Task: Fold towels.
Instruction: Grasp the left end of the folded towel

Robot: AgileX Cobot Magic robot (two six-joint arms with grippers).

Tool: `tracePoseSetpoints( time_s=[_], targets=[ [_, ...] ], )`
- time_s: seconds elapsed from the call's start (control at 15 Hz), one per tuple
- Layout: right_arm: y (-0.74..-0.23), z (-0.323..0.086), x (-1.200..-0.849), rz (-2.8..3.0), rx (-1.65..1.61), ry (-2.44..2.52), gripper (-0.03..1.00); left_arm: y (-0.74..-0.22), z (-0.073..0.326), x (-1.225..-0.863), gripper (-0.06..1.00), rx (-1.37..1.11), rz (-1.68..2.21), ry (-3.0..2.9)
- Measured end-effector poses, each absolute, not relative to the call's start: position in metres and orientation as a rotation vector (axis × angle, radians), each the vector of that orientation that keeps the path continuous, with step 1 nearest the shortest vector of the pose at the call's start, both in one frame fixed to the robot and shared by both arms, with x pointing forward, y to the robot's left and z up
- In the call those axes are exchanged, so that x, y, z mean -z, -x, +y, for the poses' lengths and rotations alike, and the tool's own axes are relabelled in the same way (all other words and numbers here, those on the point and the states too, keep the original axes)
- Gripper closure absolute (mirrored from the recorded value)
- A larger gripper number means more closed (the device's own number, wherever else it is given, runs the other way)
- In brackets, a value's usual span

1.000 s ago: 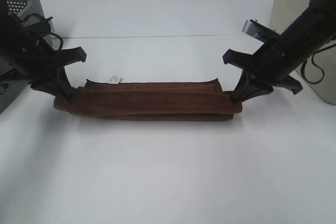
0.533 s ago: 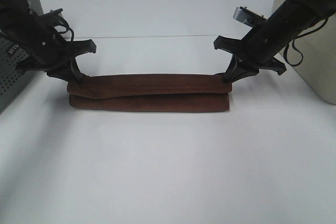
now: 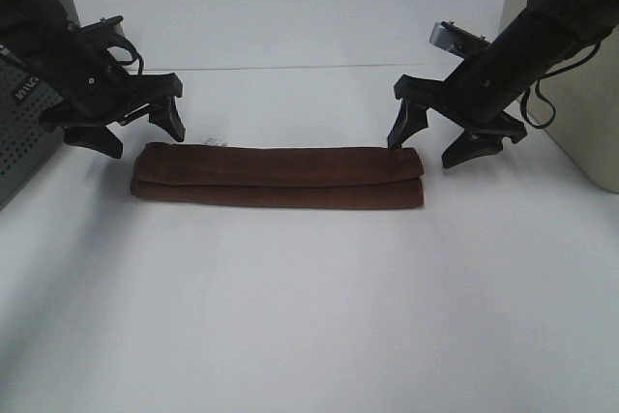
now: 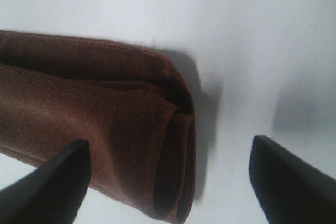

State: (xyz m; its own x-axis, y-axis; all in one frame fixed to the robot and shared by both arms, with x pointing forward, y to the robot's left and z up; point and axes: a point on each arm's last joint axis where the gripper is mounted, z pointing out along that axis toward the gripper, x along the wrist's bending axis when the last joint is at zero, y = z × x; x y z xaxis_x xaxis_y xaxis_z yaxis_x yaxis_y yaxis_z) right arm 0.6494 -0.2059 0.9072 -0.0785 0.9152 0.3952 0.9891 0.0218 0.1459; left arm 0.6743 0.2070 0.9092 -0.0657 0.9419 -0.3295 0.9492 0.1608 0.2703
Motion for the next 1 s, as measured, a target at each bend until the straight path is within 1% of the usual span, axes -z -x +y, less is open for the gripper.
tracePoseSetpoints(
  time_s=[0.13,0.33,0.4,0.53,0.67,0.87,1.0],
  targets=[
    [-0.649,-0.206,-0.917,-2.117,0.599,1.991,0.16,-0.673,0.207,-0.907,0.12,0.033,2.025,-1.806],
    [-0.649,-0.206,-0.919,-2.121,0.604,1.991,0.15,-0.673,0.206,-0.889,0.13,0.087,2.065,-1.809],
    [-0.649,-0.206,-0.919,-2.121,0.604,1.991,0.15,-0.673,0.206,-0.889,0.13,0.087,2.065,-1.809],
    [-0.649,-0.206,-0.919,-2.122,0.606,1.992,0.15,-0.673,0.205,-0.884,0.18,0.111,2.074,-1.795],
    [-0.649,-0.206,-0.919,-2.122,0.606,1.993,0.15,-0.675,0.200,-0.884,0.27,0.091,2.050,-1.780],
    [-0.649,-0.206,-0.919,-2.122,0.606,1.993,0.15,-0.675,0.200,-0.883,0.30,0.084,2.045,-1.783],
    [-0.649,-0.206,-0.919,-2.122,0.606,1.993,0.15,-0.675,0.200,-0.882,0.28,0.088,2.043,-1.790]
  ],
)
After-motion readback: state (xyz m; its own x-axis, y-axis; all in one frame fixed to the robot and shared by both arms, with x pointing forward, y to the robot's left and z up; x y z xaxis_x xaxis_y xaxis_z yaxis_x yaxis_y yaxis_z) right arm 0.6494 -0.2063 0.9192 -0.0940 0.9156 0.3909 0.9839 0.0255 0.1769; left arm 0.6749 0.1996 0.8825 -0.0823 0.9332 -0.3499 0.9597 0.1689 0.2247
